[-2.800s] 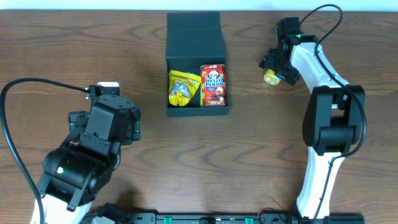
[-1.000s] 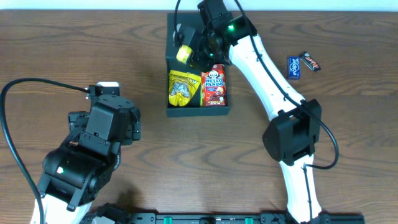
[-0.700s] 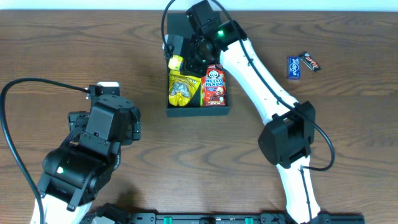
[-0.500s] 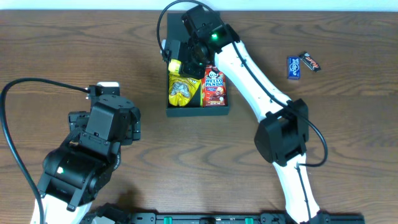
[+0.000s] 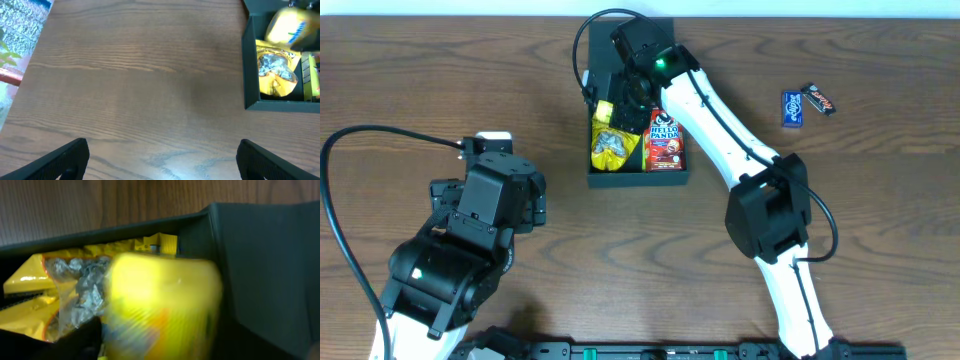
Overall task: Pack container
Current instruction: 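Lower the Mentos tube into the box and release it, then move the right gripper to the blue Eclipse mints tin and grasp it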
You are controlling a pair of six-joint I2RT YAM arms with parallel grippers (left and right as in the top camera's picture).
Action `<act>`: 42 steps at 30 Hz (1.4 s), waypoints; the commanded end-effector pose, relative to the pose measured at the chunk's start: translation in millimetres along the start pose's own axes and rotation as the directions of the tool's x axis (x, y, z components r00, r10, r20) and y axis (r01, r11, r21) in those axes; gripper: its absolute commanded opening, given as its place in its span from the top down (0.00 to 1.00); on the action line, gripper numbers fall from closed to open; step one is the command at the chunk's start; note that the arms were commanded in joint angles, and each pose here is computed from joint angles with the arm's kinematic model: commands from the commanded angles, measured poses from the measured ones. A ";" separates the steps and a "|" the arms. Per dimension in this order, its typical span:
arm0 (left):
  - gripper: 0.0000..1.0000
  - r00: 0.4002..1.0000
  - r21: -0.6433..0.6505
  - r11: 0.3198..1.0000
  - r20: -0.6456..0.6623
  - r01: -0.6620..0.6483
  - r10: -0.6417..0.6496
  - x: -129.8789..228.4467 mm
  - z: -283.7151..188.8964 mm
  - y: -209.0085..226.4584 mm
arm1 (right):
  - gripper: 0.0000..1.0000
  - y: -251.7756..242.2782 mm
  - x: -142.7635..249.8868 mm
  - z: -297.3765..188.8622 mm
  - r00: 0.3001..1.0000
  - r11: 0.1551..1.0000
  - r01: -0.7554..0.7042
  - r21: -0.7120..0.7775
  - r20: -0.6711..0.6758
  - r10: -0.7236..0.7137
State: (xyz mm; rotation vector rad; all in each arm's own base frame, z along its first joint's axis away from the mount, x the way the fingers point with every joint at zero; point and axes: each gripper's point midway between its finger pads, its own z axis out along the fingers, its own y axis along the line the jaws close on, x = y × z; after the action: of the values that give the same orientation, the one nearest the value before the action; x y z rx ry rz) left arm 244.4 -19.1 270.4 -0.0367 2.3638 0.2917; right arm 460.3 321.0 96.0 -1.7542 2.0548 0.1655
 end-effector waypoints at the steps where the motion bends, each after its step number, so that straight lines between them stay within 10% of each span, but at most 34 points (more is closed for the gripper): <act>1: 0.05 1.000 0.000 1.000 0.003 0.014 -0.014 -1.1 -1.6 0.9 | 0.12 0.7 -1.3 -2.4 1.000 1.000 0.008 0.002 0.003 -0.008; 18: 0.05 1.000 0.000 1.000 0.003 0.014 -0.014 -1.1 -1.6 0.9 | 0.01 -32.0 -35.4 -61.7 0.966 0.966 -0.222 0.136 0.163 0.199; 27: 0.05 1.000 0.000 1.000 0.003 0.014 -0.014 -1.1 -1.6 1.0 | 0.01 -91.7 25.4 -107.3 0.896 0.822 -0.441 0.361 0.128 0.425; 42: 0.05 1.000 0.000 1.000 0.003 0.014 -0.014 -1.1 -1.6 1.0 | 0.01 -165.1 240.8 -150.5 0.329 0.217 -0.897 0.384 0.255 0.909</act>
State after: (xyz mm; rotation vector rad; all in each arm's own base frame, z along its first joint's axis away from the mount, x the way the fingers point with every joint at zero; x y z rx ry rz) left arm 244.3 -19.1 270.5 -0.0368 2.3635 0.2915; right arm 560.2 35.1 189.3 -0.2206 2.5219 -0.0759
